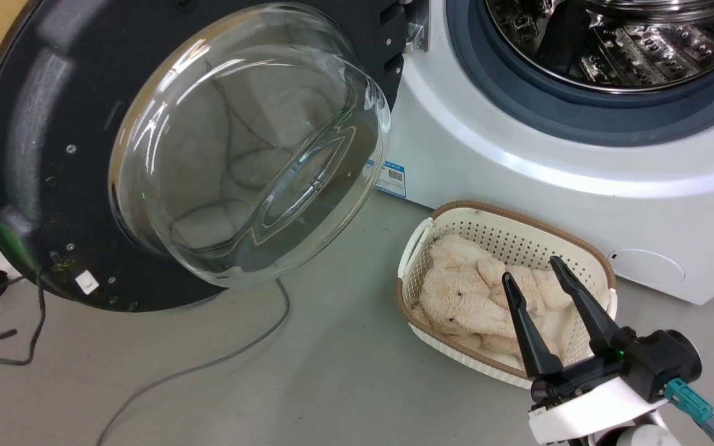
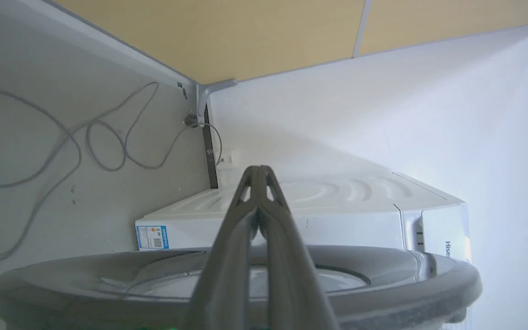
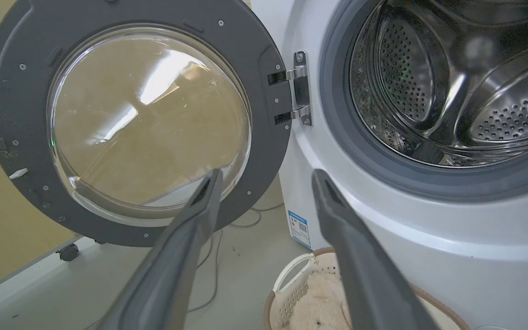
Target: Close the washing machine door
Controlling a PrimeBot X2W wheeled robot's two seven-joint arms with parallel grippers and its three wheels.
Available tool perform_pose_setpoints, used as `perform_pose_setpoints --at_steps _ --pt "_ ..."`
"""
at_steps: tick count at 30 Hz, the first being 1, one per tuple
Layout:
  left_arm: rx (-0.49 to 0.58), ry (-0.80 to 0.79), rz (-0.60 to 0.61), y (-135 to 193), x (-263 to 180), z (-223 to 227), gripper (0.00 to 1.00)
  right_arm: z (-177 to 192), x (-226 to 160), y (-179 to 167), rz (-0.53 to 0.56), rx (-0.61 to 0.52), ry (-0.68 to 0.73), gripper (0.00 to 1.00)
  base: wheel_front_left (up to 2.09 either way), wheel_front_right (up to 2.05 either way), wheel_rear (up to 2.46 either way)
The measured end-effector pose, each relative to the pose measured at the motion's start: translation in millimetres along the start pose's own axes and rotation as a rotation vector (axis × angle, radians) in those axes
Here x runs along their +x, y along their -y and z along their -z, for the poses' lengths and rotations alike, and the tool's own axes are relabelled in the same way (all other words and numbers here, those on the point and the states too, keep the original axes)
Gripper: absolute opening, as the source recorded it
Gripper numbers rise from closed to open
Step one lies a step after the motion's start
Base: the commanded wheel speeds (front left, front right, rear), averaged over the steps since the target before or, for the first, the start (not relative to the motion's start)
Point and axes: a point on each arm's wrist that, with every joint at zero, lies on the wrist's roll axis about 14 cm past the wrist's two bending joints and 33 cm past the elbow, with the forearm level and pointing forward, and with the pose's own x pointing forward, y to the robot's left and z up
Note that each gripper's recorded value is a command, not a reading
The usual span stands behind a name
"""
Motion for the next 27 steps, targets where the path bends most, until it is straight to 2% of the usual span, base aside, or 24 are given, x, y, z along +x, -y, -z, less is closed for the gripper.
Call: perform_pose_setpoints --at_steps 8,17,20,21,27 --pt "0.004 -0.270 0.064 7.9 -14.1 41.9 0.00 -9.6 -0.9 -5.9 -0.001 -0.005 0.020 1.00 0.00 0.00 0.00" --pt "0.004 -0.595 0.149 9.4 -56.9 106.7 0.00 -22.7 -11.8 -9.8 0.027 -0.011 0.041 1.00 0.00 0.00 0.00" --pt "0.010 -0.714 0.189 13.7 -76.9 135.0 0.00 -29.6 -16.7 -5.1 0.053 -0.015 0.056 1.00 0.00 0.00 0.00" --pt "0.002 -0.793 0.215 17.4 -90.9 158.2 0.00 -34.3 -20.3 0.3 0.076 -0.021 0.067 1.00 0.00 0.00 0.00" --pt "-0.028 -0.979 0.288 39.2 -128.8 217.4 0.00 -44.9 -32.1 20.0 0.148 -0.041 0.090 1.00 0.00 0.00 0.00"
